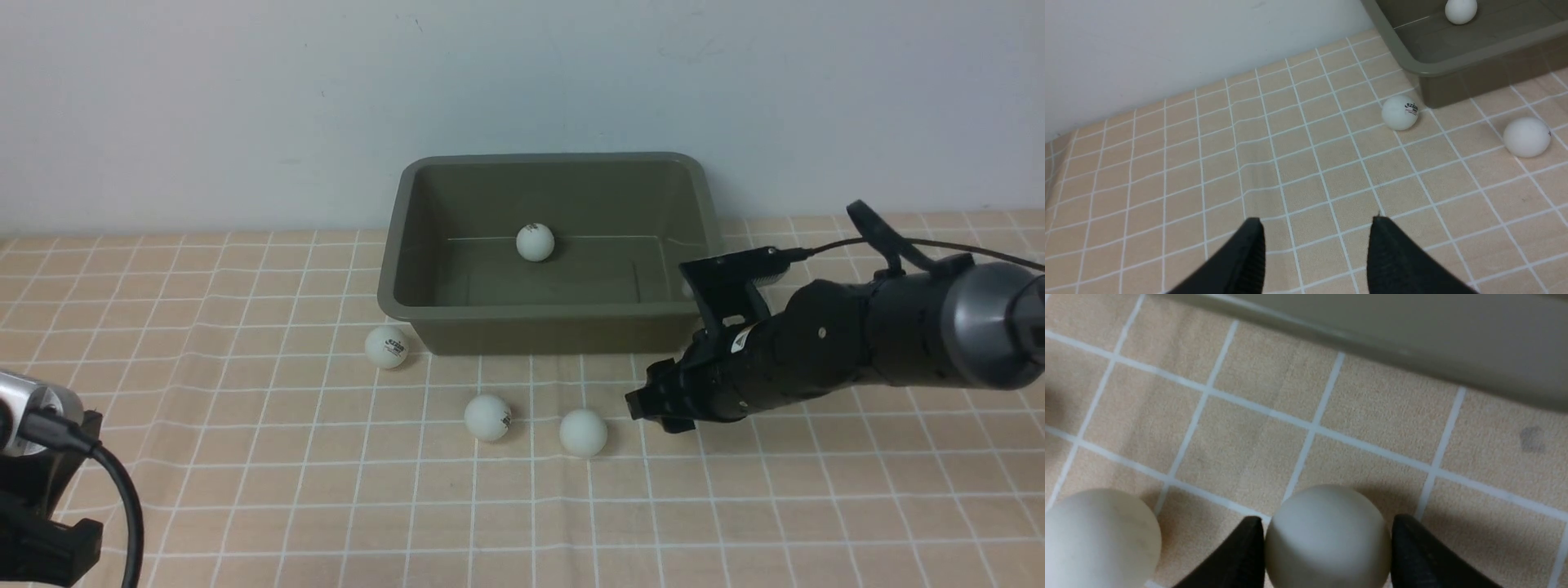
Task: Put the table tennis balls into the box on the light coffee tablecloth.
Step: 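Reach for and grasp a ping pong ball on the table, then release the ping pong ball into the bin and lift the gripper away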
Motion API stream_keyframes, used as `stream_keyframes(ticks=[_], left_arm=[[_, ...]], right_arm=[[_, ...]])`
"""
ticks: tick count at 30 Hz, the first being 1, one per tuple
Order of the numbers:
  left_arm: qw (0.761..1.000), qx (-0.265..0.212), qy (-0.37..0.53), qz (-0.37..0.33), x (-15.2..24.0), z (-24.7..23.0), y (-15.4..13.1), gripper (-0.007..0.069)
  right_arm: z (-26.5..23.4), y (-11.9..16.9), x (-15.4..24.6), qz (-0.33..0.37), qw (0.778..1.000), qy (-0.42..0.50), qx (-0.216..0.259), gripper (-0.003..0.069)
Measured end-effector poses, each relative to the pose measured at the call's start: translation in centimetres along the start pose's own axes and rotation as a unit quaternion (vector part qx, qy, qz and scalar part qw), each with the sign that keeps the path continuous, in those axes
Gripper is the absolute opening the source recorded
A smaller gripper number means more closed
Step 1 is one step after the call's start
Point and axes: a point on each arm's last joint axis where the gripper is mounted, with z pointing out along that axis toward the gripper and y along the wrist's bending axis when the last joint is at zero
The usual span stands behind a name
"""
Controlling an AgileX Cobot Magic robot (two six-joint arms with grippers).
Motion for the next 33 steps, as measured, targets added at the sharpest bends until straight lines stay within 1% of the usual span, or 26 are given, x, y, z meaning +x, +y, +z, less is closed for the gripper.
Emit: stream_keyframes(ticks=[4, 8, 11, 13, 16, 17, 21, 27, 29, 33], left_arm=[[1.000, 0.000, 0.000, 0.000, 0.0, 0.0, 0.0, 0.0314], [1.000, 0.000, 0.000, 0.000, 0.0, 0.0, 0.0, 0.0314], [1.000, 0.000, 0.000, 0.000, 0.0, 0.0, 0.0, 0.0314], [1.000, 0.000, 0.000, 0.000, 0.0, 0.0, 0.0, 0.0314], [1.000, 0.000, 0.000, 0.000, 0.0, 0.0, 0.0, 0.0314], [1.000, 0.000, 0.001, 0.000, 0.0, 0.0, 0.0, 0.0314], [1.000, 0.000, 0.001, 0.000, 0.0, 0.0, 0.0, 0.0314], [1.000, 0.000, 0.001, 0.000, 0.0, 0.0, 0.0, 0.0314], [1.000, 0.000, 0.001, 0.000, 0.0, 0.0, 0.0, 0.0314], [1.000, 0.000, 0.001, 0.000, 0.0, 0.0, 0.0, 0.0314]], right_arm=[[0.0, 0.0, 0.0, -0.012, 1.000, -0.001, 0.001, 0.0356], [-1.3, 0.2, -0.4, -0.044, 0.999, 0.002, 0.000, 0.0356], [-4.6, 0.5, -1.2, -0.084, 0.996, 0.000, -0.002, 0.0356], [-6.4, 0.7, -1.6, -0.098, 0.995, -0.009, -0.002, 0.0356], [-8.8, 0.9, -2.3, -0.111, 0.993, -0.033, -0.001, 0.0356], [-10.4, 1.0, -2.8, -0.120, 0.991, -0.061, 0.002, 0.0356], [-12.2, 1.3, -4.6, -0.124, 0.986, -0.115, 0.005, 0.0356], [-10.3, 0.7, -9.1, -0.118, 0.986, -0.118, 0.009, 0.0356], [-7.8, 0.0, -11.0, -0.113, 0.989, -0.100, 0.012, 0.0356], [-5.5, -0.8, -12.6, -0.109, 0.990, -0.086, 0.015, 0.0356]])
